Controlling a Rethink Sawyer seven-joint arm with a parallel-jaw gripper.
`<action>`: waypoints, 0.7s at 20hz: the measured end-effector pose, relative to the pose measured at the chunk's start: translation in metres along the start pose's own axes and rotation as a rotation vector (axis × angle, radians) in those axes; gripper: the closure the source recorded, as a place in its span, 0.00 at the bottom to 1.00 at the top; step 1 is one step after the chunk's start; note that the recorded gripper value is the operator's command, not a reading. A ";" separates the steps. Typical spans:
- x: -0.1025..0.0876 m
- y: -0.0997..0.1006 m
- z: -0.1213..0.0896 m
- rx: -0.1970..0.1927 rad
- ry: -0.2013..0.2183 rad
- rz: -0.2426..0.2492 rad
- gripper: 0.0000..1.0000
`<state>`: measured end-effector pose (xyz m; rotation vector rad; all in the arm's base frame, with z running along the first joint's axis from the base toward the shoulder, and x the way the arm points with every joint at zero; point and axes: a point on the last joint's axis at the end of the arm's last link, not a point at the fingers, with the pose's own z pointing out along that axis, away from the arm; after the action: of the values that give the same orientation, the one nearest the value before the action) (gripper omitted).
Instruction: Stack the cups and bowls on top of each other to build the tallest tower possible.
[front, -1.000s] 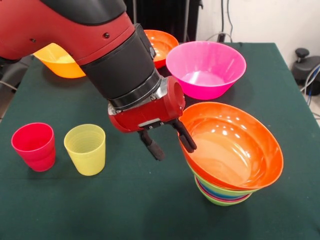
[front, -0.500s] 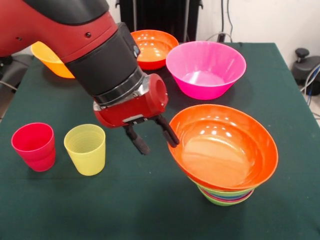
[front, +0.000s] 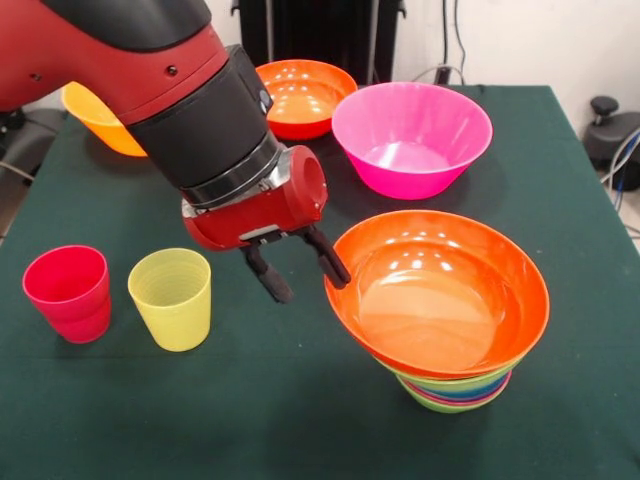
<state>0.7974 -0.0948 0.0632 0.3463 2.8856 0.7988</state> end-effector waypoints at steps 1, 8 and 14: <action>0.000 0.001 0.000 0.000 0.001 -0.002 0.00; -0.001 0.033 0.007 0.001 0.009 -0.039 0.00; -0.010 0.086 0.020 -0.021 0.012 -0.075 0.00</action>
<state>0.8268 -0.0159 0.0915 0.2309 2.8798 0.8211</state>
